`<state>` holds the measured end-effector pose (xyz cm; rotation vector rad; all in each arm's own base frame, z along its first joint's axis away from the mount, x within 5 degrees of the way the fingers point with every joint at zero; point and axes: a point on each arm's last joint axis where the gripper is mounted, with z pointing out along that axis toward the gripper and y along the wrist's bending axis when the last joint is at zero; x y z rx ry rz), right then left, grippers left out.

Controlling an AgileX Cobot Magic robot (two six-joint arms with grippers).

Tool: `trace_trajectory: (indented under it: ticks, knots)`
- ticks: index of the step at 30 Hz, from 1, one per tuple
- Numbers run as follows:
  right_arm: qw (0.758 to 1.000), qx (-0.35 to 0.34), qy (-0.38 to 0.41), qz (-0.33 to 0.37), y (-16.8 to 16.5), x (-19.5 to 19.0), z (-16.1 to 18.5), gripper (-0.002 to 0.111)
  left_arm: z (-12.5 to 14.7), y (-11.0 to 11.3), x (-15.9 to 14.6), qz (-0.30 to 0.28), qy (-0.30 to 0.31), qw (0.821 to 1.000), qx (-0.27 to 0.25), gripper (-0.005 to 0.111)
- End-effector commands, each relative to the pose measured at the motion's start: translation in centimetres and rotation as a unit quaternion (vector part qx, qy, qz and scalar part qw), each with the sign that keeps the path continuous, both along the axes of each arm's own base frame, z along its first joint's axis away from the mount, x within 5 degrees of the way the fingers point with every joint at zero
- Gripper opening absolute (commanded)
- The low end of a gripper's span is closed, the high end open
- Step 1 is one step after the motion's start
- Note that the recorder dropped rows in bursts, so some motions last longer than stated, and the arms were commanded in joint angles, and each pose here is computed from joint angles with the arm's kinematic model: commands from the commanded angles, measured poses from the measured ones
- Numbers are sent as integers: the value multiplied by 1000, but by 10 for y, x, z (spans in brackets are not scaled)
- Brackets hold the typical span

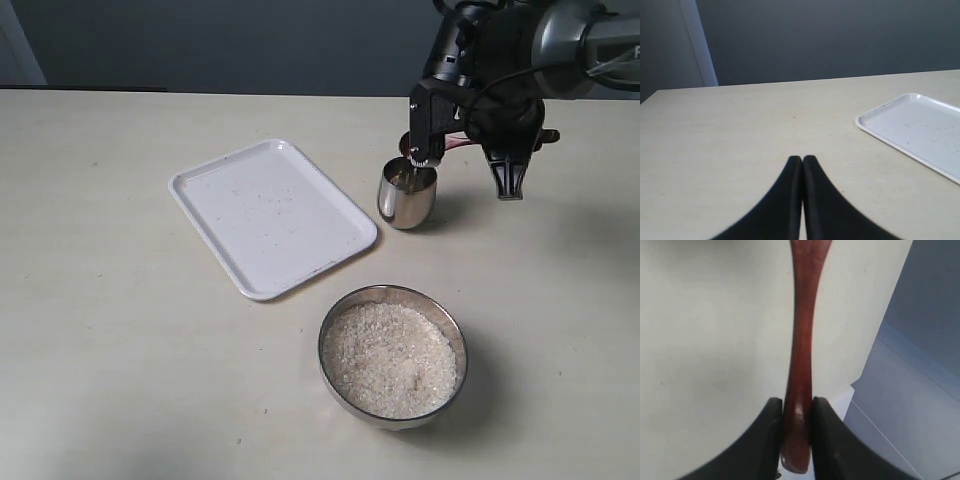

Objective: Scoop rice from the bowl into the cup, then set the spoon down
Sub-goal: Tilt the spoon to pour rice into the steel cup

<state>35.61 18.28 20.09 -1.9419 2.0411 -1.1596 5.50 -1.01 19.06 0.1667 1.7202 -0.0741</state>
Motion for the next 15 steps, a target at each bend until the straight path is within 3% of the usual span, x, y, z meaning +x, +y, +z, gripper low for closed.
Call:
trace_trajectory:
  ticks: [1, 15]
  knots:
    - [1000, -19, -19, 11, 9, -4, 5, -1, 2, 0, 0, 1, -7, 1000, -3, 1]
    - [999, -34, -24, -32, 8, -11, 7, -1, 2, 0, 0, 1, -7, 1000, -3, 1]
